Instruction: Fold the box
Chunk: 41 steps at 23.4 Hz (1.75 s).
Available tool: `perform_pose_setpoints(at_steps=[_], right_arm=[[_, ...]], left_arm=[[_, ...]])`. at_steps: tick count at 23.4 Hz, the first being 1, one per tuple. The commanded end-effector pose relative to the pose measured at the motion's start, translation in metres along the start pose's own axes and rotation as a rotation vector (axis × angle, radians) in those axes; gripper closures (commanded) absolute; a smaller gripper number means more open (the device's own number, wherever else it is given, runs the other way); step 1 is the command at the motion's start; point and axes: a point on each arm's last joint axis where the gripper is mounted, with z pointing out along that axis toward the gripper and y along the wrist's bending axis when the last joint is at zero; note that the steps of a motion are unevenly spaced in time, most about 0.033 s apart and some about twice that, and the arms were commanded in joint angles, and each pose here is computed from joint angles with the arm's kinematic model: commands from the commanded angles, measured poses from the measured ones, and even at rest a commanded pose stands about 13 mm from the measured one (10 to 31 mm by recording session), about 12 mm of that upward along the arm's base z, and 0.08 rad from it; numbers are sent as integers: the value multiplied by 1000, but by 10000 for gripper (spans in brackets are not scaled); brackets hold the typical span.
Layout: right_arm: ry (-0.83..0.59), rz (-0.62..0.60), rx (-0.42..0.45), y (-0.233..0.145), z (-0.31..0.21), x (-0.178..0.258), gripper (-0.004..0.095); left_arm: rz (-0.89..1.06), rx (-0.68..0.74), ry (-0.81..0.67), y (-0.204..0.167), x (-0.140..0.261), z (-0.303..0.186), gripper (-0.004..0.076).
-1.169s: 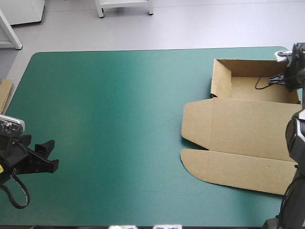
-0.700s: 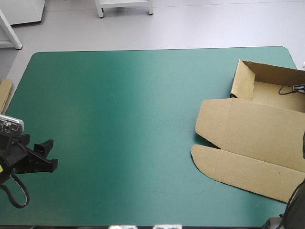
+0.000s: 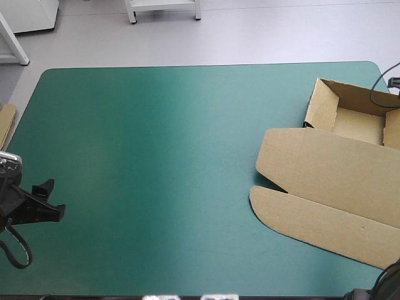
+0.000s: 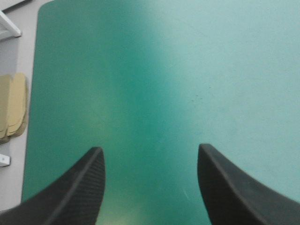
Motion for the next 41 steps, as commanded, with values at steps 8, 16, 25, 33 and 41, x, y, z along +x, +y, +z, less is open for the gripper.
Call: perform_pose_setpoints(at_steps=[8,16,25,33,41], right_arm=[[-343,-371,-410,145,-190,62,816],[-524,-495,-549,168,-248,127,897],[-689,-453,-562,131,-254,243,921],[-638,-426,-547,114,-183,343,921],[-774,-419,-512,101,-160,389,921]], left_arm=[[-30,-164,-200,23,13,-43,304],[-104,-3,-206,13,42,-68,304],[-112,74,-323,7,72,-84,304],[-135,243,-288,-22,116,-42,353],[-73,257,-213,-45,143,32,355]])
